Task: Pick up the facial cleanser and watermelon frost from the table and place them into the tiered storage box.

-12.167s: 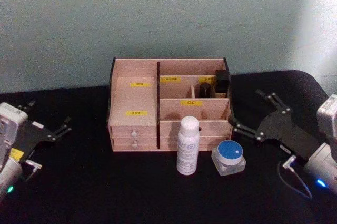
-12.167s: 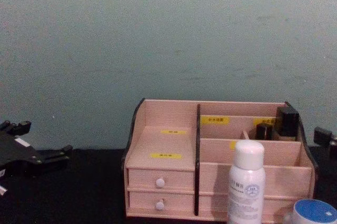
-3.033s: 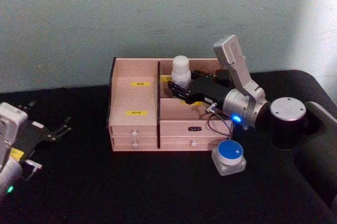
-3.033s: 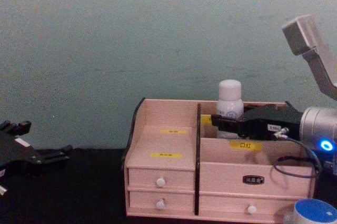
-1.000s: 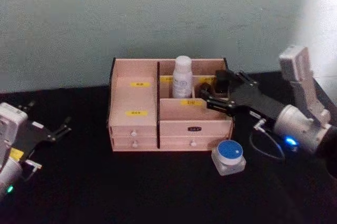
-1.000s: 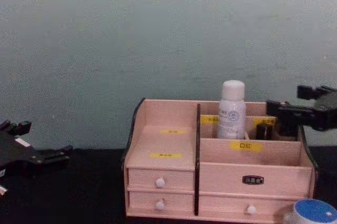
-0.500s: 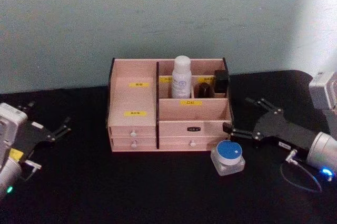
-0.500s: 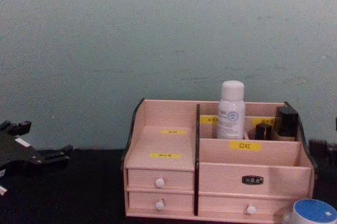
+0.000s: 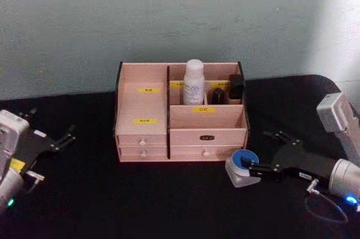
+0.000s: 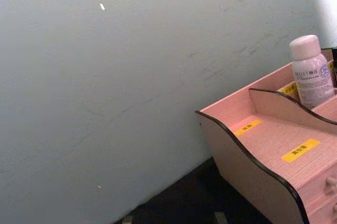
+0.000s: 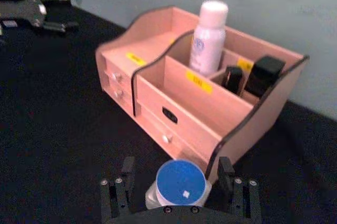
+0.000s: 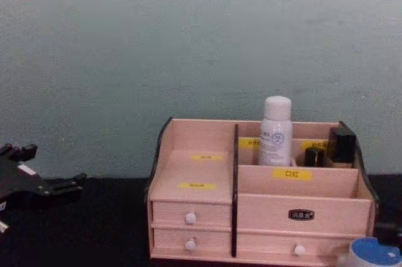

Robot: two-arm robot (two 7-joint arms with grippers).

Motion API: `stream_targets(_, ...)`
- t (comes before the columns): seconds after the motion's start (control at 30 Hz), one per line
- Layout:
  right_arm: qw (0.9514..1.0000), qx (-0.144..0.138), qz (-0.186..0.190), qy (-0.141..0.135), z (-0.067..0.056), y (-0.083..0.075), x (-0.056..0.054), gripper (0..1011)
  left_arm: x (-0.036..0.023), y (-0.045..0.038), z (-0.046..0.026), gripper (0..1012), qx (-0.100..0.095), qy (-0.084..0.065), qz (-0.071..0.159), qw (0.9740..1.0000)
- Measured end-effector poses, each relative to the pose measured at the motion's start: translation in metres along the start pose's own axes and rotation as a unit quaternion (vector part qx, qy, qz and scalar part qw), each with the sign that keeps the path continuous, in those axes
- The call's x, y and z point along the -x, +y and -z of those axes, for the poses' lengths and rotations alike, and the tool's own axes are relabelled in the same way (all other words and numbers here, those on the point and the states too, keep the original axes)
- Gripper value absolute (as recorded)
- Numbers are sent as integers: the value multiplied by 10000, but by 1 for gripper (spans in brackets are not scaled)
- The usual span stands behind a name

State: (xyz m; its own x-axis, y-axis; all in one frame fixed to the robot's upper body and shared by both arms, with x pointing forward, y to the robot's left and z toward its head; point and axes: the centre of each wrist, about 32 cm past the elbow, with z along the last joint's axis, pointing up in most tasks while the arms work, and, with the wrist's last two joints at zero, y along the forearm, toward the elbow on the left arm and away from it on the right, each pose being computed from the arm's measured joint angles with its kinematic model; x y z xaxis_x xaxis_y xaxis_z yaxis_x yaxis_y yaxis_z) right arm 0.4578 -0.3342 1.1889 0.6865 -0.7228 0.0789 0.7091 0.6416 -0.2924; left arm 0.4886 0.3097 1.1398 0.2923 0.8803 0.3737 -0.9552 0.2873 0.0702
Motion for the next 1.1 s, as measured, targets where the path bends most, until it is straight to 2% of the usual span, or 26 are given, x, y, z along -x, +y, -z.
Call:
stream_targets(0.1, 9998, 199, 58, 39, 24, 36, -7, 1002, 0, 0, 0, 1001, 0, 0, 0, 10000)
stream_targets(0.3, 9994, 319, 158, 53, 64, 108, -24, 1002, 0, 0, 0, 1001, 0, 0, 0, 10000)
stream_targets(1.1, 9986, 432, 282, 77, 157, 330, -81, 1003, 0, 0, 0, 1001, 0, 0, 0, 10000)
